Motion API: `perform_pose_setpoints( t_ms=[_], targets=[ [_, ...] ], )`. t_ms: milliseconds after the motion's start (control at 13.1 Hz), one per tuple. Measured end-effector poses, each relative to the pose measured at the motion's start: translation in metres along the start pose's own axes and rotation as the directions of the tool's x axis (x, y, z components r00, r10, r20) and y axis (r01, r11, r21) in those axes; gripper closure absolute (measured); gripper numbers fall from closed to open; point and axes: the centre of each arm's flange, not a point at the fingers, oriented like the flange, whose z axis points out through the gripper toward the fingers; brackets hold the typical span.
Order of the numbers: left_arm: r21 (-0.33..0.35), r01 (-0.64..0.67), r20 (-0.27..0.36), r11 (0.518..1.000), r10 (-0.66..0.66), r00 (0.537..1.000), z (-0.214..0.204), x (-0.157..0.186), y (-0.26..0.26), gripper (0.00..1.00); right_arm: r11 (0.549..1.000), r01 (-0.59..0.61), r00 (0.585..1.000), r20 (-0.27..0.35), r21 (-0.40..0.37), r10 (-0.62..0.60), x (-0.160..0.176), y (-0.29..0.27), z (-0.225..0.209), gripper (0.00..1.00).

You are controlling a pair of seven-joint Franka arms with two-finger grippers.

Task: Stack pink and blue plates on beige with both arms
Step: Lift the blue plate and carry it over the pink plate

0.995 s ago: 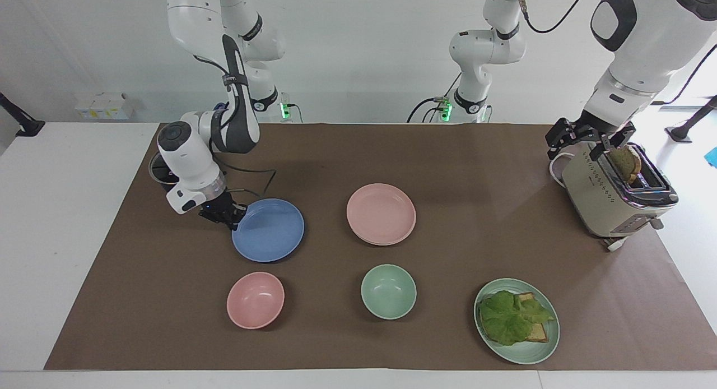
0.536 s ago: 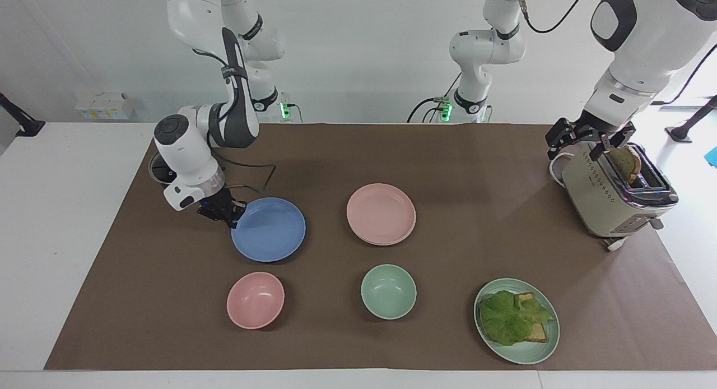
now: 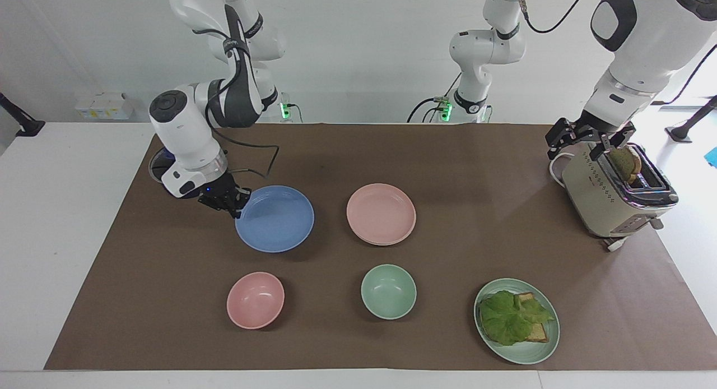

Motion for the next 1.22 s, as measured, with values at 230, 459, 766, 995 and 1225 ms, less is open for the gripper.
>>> perform_pose_setpoints(
  t_ms=[230,459,766,995,1225],
  targets=[
    [0.000,0.000,0.000,1.000,0.000,1.000,0.000,0.000,0.000,0.00,0.999,-0.036,0.999,-0.002,0.011,0.036,-0.005,-0.056,-0.011,0.96],
    [0.000,0.000,0.000,1.000,0.000,1.000,0.000,0.000,0.000,0.00,0.996,-0.085,0.996,-0.005,0.023,0.085,-0.016,-0.116,-0.013,0.96],
    [0.000,0.000,0.000,1.000,0.000,1.000,0.000,0.000,0.000,0.00,0.992,-0.118,0.992,-0.029,0.045,0.120,-0.015,-0.146,-0.013,0.96],
    [0.000,0.000,0.000,1.000,0.000,1.000,0.000,0.000,0.000,0.00,0.984,-0.167,0.985,-0.032,0.068,0.170,-0.020,-0.193,-0.002,0.96],
    [0.000,0.000,0.000,1.000,0.000,1.000,0.000,0.000,0.000,0.00,0.980,-0.185,0.982,-0.027,0.077,0.188,-0.023,-0.217,0.018,0.96]
  ],
)
